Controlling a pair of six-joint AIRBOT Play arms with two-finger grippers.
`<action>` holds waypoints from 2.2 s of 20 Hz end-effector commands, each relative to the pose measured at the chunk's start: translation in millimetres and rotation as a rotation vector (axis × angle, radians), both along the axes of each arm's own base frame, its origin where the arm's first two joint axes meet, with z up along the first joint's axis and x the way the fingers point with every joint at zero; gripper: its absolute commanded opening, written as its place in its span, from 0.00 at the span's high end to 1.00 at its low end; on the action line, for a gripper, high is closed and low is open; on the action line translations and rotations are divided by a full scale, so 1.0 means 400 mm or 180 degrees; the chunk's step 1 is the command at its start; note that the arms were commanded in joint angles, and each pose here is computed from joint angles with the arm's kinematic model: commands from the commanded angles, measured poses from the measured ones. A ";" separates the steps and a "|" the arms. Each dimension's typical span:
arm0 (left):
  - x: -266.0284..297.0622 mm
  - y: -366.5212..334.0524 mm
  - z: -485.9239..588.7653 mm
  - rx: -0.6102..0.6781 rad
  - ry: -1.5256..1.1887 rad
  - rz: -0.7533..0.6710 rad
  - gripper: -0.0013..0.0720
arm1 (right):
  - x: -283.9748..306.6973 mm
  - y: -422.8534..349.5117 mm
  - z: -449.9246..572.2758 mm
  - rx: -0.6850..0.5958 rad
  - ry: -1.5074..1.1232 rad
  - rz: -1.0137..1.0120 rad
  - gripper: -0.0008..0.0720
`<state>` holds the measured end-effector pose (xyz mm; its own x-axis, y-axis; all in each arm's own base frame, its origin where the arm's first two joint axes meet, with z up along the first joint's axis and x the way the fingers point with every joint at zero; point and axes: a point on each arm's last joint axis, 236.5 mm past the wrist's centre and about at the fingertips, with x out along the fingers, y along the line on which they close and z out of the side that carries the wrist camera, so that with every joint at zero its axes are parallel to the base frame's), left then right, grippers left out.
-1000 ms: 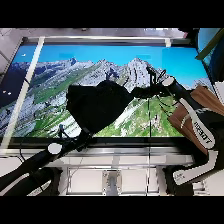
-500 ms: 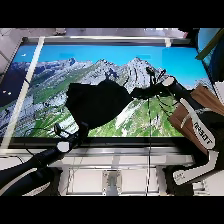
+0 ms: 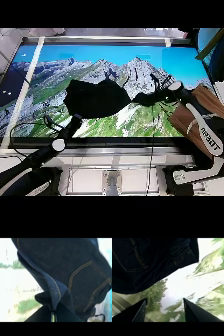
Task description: Fold the clothes and pants, and hang the long-sleeved shirts on hangers.
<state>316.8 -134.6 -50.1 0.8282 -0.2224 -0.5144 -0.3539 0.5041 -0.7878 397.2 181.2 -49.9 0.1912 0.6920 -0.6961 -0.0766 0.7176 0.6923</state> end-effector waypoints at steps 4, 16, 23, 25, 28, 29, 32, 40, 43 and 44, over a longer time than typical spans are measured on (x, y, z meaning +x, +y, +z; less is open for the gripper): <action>-0.023 0.044 -0.059 0.0688 0.0336 -0.0801 0.96 | 0.066 0.090 -0.061 0.0307 -0.0103 -0.0845 0.28; -0.006 0.078 -0.046 0.1089 0.0378 -0.1086 0.96 | 0.058 0.096 -0.146 0.0344 0.0283 -0.1002 0.30; -0.006 0.080 -0.046 0.1151 0.0363 -0.1125 0.96 | 0.145 0.141 -0.080 0.0450 -0.0004 -0.1057 0.43; -0.001 0.087 -0.042 0.1287 0.0332 -0.1193 0.96 | 0.182 0.148 -0.036 0.0506 -0.0145 -0.1055 0.85; 0.021 0.104 -0.009 0.1450 0.0350 -0.1302 0.95 | 0.215 0.156 0.012 0.0555 -0.0297 -0.1014 0.93; 0.030 0.113 0.009 0.1515 0.0370 -0.1348 0.96 | 0.213 0.167 0.031 0.0601 -0.0313 -0.0949 0.93; 0.081 0.139 0.121 0.1777 0.0275 -0.1441 0.95 | 0.182 0.190 0.171 0.0781 -0.0541 -0.0440 0.94; 0.044 0.200 0.873 0.2876 -0.0978 -0.1349 0.96 | -0.163 0.114 0.942 0.0394 -0.2513 0.0546 0.94; -0.014 0.187 1.022 0.2946 -0.1295 -0.1327 0.96 | -0.278 0.112 1.054 0.0405 -0.2663 0.0589 0.94; -0.020 0.180 1.044 0.2943 -0.1369 -0.1326 0.96 | -0.295 0.115 1.045 0.0414 -0.2534 0.0635 0.94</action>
<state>336.0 -64.2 321.4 0.9120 -0.1977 -0.3594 0.1687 0.9794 -0.1106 323.7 233.4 340.2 0.4627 0.8360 -0.2951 -0.6837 0.5483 0.4815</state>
